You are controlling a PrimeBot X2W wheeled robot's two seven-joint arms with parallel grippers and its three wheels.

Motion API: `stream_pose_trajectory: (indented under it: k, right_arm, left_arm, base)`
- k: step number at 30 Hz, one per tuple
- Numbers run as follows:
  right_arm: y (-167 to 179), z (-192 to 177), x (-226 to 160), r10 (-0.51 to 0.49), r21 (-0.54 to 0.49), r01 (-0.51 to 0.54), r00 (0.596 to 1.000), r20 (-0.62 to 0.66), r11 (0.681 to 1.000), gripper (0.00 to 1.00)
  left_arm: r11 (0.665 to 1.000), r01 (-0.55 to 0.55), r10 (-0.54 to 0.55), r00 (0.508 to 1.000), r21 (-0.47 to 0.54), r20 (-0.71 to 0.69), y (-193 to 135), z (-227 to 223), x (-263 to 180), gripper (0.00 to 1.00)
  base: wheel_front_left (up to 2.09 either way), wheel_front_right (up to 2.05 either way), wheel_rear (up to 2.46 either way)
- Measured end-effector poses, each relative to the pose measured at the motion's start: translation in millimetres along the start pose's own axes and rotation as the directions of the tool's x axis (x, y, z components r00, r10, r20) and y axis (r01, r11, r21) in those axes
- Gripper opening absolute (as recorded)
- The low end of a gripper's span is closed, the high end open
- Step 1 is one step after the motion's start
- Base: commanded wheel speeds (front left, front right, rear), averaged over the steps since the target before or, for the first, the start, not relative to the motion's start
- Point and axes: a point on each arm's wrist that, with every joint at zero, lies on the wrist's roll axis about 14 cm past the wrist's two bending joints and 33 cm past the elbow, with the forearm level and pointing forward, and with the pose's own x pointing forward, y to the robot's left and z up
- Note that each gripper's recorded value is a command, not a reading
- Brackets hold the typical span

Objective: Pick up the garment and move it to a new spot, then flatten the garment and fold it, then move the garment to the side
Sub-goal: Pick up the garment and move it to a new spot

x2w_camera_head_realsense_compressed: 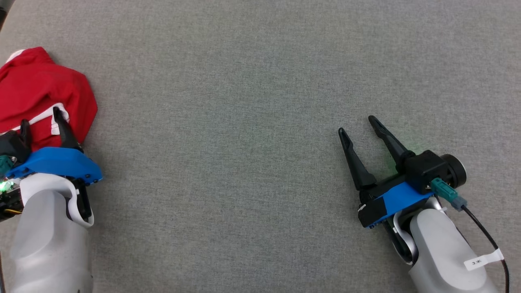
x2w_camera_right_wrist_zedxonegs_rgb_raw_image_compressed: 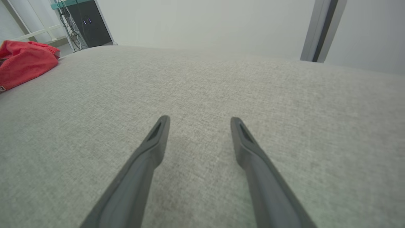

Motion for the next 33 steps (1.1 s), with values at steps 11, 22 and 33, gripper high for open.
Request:
stream_pose_trajectory:
  k: [11,22,33]
  right_arm:
    - [-16.0,1.1,-6.3,-0.044,-0.005,0.044,0.999,-0.002,0.999,1.00]
    - [-1.6,16.6,-22.7,-0.055,0.015,0.055,0.998,0.016,0.998,1.00]
    - [-18.9,34.6,-61.2,-0.162,0.042,0.160,0.986,0.049,0.986,1.00]
  left_arm:
    - [0.999,-0.005,-0.004,0.980,-0.043,-0.197,-2.9,-44.5,-2.0,0.00]
    - [0.994,0.105,-0.104,0.990,-0.007,0.100,-11.3,60.1,3.9,0.00]
    - [0.906,0.403,-0.421,0.822,0.132,0.383,-131.8,160.6,-27.9,0.00]
  base:
    - [0.00,0.00,0.00]
    - [0.00,0.00,0.00]
    - [0.00,0.00,0.00]
